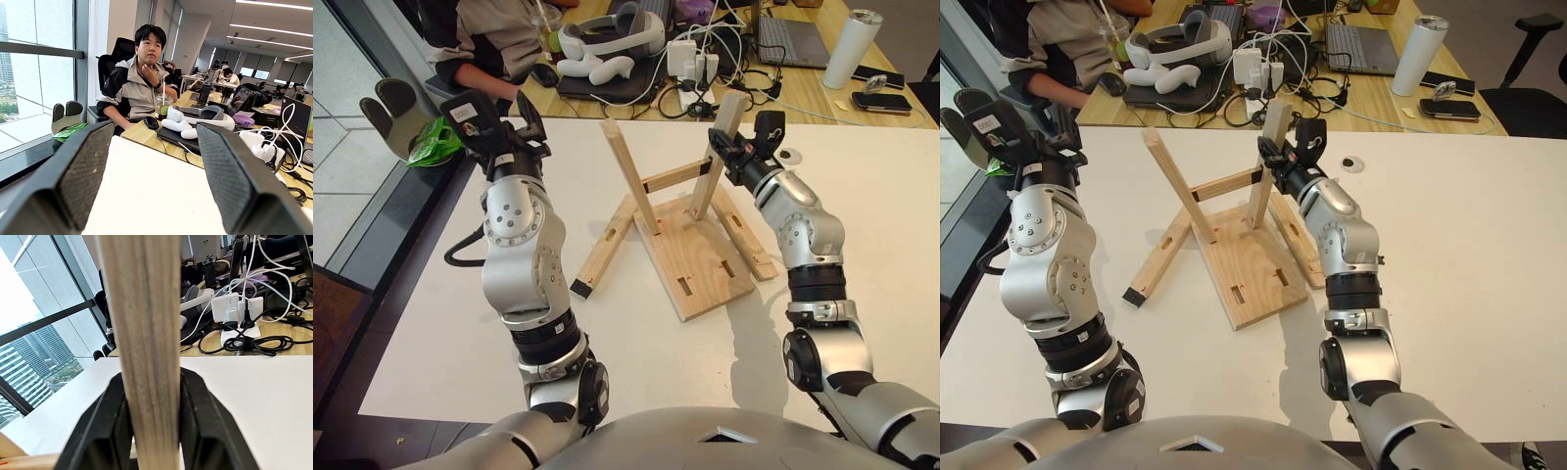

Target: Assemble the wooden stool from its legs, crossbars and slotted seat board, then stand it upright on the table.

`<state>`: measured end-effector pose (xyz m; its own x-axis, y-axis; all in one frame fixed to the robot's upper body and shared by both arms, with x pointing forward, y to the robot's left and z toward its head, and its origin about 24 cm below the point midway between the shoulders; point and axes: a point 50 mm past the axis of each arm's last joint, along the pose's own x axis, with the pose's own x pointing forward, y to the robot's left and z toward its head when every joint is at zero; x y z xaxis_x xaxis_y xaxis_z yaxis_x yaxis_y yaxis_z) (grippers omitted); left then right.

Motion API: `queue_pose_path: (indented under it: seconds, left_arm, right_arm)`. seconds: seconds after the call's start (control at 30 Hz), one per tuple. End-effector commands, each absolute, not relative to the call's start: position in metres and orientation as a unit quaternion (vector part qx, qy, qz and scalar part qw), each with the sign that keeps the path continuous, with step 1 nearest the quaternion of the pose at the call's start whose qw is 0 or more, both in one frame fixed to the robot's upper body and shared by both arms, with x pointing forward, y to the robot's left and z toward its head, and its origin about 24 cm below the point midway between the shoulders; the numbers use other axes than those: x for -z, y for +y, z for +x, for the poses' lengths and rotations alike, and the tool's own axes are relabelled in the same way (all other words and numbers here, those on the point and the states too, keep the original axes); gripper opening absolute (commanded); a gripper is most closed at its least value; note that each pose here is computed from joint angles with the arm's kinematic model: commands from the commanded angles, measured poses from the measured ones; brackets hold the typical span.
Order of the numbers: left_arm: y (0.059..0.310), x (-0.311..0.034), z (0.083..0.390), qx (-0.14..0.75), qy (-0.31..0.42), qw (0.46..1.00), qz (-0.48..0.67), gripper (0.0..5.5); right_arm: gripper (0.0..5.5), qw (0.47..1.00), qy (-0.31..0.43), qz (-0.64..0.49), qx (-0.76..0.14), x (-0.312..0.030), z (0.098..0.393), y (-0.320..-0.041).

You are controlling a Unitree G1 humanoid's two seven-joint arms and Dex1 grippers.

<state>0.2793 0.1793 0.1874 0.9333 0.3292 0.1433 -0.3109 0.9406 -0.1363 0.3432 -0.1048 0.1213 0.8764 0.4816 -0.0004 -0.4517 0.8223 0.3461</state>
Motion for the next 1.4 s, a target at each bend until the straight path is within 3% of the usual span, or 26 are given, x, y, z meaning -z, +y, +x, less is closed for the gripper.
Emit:
queue_pose_path:
  seconds: [0.03, 0.2, 0.3, 0.37, 0.43, 0.53, 0.67, 0.8, 0.93, 1.27, 1.4]
  left_arm:
    - [0.195, -0.188, 0.276, -0.149, -0.071, 0.986, -0.010, 3.09]
    - [0.211, -0.191, 0.278, -0.126, -0.052, 0.990, 0.027, 3.09]
    - [0.212, -0.188, 0.277, -0.062, -0.015, 0.996, 0.059, 3.09]
    - [0.219, -0.175, 0.271, 0.004, 0.062, 0.994, 0.095, 3.09]
    - [0.225, -0.163, 0.259, 0.072, 0.141, 0.977, 0.140, 3.09]
    - [0.225, -0.154, 0.244, 0.145, 0.221, 0.948, 0.179, 3.09]
    - [0.214, -0.153, 0.228, 0.237, 0.285, 0.911, 0.181, 3.09]
    - [0.209, -0.138, 0.221, 0.262, 0.330, 0.880, 0.218, 3.09]
    - [0.203, -0.120, 0.225, 0.248, 0.353, 0.874, 0.224, 3.09]
    - [0.186, -0.119, 0.253, 0.233, 0.332, 0.898, 0.168, 3.09]
    - [0.180, -0.121, 0.260, 0.230, 0.326, 0.906, 0.143, 3.09]
  right_arm:
    - [1.80, 0.963, 0.026, 0.169, -0.210, -0.127, 0.331, -0.114]
    - [2.84, 0.984, 0.009, 0.135, -0.114, -0.125, 0.328, -0.130]
    - [2.95, 0.980, 0.005, 0.154, -0.122, -0.135, 0.320, -0.136]
    - [2.95, 0.978, -0.006, 0.146, -0.146, -0.151, 0.310, -0.159]
    - [2.95, 0.974, -0.008, 0.122, -0.191, -0.171, 0.298, -0.181]
    - [2.95, 0.953, 0.008, 0.066, -0.297, -0.193, 0.275, -0.190]
    - [2.95, 0.845, 0.062, 0.014, -0.531, -0.204, 0.217, -0.172]
    - [2.95, 0.762, 0.158, -0.011, -0.628, -0.175, 0.184, -0.155]
    - [2.95, 0.693, 0.228, -0.072, -0.680, -0.152, 0.170, -0.152]
    - [2.95, 0.565, 0.333, -0.104, -0.748, -0.104, 0.164, -0.161]
    - [2.95, 0.567, 0.364, -0.118, -0.729, -0.084, 0.185, -0.163]
